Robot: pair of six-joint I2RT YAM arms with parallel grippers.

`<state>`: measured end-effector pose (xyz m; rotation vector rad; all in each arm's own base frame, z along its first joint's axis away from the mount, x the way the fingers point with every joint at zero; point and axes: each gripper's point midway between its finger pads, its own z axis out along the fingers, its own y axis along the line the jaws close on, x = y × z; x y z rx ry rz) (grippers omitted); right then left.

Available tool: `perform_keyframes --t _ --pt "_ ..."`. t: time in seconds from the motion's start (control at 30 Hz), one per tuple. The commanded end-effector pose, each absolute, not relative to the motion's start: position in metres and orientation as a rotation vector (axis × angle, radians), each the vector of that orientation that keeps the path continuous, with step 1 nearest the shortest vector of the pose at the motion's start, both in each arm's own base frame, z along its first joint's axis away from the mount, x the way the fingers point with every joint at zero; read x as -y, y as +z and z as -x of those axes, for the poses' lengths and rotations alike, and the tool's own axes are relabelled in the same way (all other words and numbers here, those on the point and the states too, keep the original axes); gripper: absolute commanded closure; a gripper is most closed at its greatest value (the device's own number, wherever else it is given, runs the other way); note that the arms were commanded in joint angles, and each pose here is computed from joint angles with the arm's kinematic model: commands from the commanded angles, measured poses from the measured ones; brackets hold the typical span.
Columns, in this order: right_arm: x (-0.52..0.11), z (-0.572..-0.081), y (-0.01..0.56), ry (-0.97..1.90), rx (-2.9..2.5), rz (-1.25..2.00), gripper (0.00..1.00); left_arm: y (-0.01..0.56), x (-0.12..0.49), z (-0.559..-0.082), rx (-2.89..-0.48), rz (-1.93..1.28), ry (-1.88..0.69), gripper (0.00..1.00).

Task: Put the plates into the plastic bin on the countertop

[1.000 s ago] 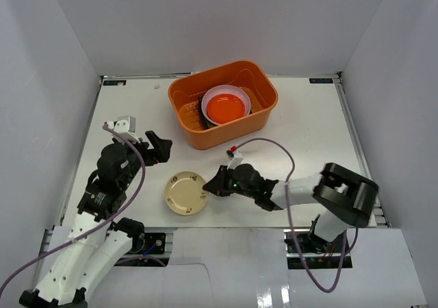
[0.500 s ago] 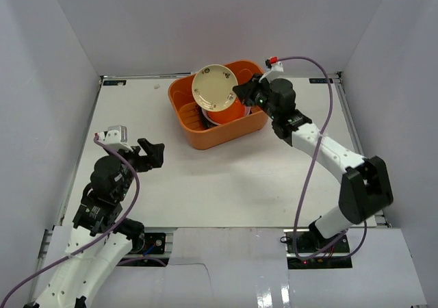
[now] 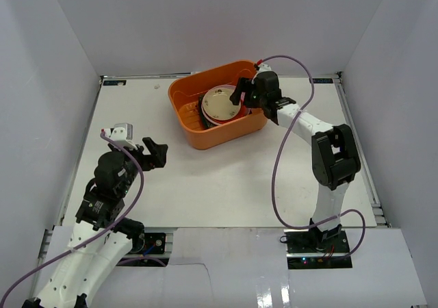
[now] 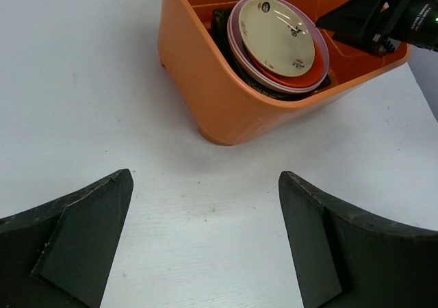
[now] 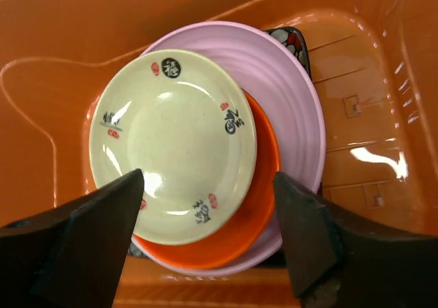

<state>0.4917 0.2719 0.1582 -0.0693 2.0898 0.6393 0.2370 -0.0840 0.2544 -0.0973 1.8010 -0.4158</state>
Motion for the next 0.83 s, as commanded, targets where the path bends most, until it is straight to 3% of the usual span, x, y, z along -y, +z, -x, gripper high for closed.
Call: perform_keyframes --t 0.0,0.07,0.13,0.4,0.6,0.8 --pt "-0.265 -0.493 0.257 0.649 -1.877 0.100 0.15 0.257 0.087 -0.239 -1.787 0.072 -0.425 0.02" --pt "-0.259 -0.478 0.258 0.639 -1.882 0.117 0.05 0.257 0.087 -0.239 -1.785 0.078 -0.428 0.02" --pt "-0.251 -0.458 0.285 0.656 -1.830 0.134 0.10 0.259 0.087 -0.238 -1.775 0.080 -0.434 0.02" --pt "-0.198 -0.338 0.319 0.684 -1.666 0.148 0.10 0.292 0.098 -0.234 -1.703 0.066 -0.537 0.02" --pt "-0.136 -0.272 0.300 0.528 -1.659 0.061 0.10 0.330 0.098 -0.222 -1.606 0.056 -0.584 0.02" --pt "-0.113 -0.242 0.288 0.525 -1.567 0.022 0.10 0.319 0.090 -0.218 -1.606 0.136 -0.589 0.02"
